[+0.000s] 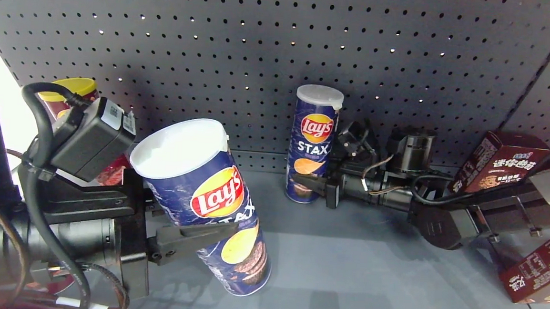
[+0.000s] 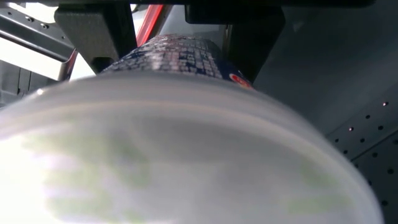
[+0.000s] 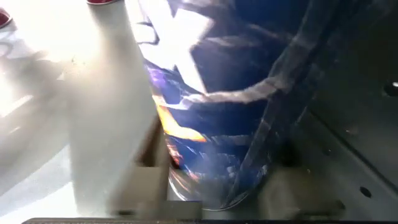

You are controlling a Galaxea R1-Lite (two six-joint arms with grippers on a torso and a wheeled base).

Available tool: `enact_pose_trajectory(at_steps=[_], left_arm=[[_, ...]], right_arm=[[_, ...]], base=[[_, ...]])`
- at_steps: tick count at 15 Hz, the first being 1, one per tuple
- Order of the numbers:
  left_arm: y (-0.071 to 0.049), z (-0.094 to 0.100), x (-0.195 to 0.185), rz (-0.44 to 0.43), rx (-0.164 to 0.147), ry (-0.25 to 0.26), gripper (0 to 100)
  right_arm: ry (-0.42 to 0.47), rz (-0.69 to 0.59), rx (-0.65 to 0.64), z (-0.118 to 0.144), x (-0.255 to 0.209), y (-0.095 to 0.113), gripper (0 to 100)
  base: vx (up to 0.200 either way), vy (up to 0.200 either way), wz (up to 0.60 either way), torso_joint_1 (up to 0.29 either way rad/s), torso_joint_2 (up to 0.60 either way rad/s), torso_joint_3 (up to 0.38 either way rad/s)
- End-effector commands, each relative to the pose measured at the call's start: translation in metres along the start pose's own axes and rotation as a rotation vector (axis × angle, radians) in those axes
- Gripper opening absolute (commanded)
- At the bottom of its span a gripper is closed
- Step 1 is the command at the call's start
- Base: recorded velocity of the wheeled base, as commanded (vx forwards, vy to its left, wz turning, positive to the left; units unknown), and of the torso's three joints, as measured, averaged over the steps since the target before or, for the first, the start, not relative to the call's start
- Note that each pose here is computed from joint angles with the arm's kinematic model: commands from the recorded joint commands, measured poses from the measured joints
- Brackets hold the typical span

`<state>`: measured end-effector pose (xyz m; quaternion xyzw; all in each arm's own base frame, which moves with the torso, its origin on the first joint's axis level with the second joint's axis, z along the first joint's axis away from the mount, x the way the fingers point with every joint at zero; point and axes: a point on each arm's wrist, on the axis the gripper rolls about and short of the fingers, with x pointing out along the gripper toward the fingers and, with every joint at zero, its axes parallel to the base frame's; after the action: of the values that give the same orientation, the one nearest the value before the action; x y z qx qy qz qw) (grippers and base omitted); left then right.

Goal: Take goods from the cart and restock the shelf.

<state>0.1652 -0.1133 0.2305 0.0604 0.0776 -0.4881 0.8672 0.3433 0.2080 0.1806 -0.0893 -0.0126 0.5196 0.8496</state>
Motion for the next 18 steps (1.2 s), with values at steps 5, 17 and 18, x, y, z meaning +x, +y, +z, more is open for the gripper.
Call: enact_pose_trajectory(at_steps=[5, 17, 18], left_arm=[[0.001, -0.003, -0.002, 0.011, -0.005, 0.007, 0], [-0.006, -0.003, -0.012, 0.01, 0.011, -0.012, 0], [-0.006, -0.004, -0.013, 0.011, 0.009, -0.009, 0]], right_arm=[[-0.013, 0.018, -0.008, 0.029, -0.056, 0.04, 0], [0.053, 0.1, 0.023, 0.0, -0.112, 0.123, 0], [0.062, 0.1, 0.025, -0.003, -0.112, 0.128, 0]], base=[[0.0, 0.0, 0.0, 0.0, 0.0, 0.0], [0.0, 0.0, 0.0, 0.0, 0.0, 0.0], [0.0, 0.0, 0.0, 0.0, 0.0, 0.0]])
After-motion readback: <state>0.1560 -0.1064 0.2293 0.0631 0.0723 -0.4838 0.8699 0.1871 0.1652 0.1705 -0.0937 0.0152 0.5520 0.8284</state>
